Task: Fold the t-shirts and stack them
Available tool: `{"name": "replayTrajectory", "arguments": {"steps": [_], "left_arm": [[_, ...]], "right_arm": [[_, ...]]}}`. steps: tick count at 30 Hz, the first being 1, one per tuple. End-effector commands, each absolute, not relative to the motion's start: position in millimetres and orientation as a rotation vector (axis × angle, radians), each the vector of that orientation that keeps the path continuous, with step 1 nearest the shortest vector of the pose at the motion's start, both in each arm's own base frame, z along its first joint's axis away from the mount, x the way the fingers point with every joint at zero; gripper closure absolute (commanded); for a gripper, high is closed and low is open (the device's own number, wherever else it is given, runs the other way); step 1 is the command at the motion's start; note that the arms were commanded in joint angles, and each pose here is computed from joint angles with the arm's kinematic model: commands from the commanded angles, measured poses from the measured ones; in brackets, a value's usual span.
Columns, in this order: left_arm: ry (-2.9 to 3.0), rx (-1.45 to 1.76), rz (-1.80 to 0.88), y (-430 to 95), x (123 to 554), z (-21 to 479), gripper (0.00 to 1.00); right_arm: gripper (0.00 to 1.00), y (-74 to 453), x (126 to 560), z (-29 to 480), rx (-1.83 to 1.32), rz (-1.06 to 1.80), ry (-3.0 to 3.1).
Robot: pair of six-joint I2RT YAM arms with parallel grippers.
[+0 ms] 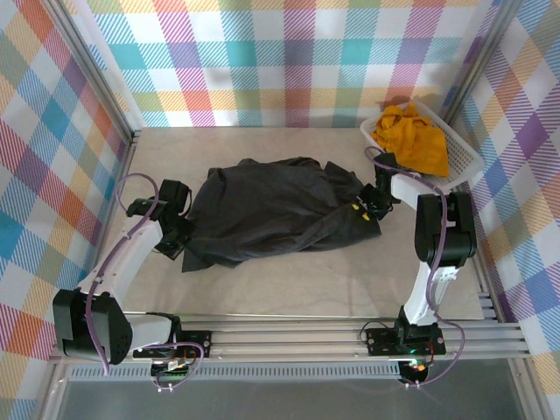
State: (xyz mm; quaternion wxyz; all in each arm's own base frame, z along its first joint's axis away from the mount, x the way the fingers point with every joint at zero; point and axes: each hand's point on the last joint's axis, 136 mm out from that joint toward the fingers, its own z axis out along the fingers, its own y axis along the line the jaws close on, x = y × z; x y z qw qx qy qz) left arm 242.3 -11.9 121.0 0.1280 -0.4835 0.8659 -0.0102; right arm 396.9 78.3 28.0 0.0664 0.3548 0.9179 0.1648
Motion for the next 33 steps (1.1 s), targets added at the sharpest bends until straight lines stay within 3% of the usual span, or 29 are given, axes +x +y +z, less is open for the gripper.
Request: {"name": "replayTrajectory", "arguments": {"steps": [1, 10, 23, 28, 33], "left_arm": [[2.511, -1.406, -0.051, -11, 245, 124, 0.99], [2.510, -1.407, -0.052, -11, 244, 124, 0.99], [2.511, -1.422, -0.097, -17, 248, 123, 0.99], [2.517, -1.425, -0.116, -19, 248, 124, 0.99], [2.537, -1.429, -0.134, -23, 247, 121, 0.99]], "right_arm": [[0.73, 82, 398, 27, 1.133, 0.517, 2.762], [0.98, 72, 397, 56, 1.120, 0.467, 2.684], [1.00, 56, 339, 124, 1.113, 0.349, 2.660], [1.00, 55, 277, 129, 1.123, 0.286, 2.725], [1.00, 53, 211, 99, 1.203, 0.238, 2.819]]}}
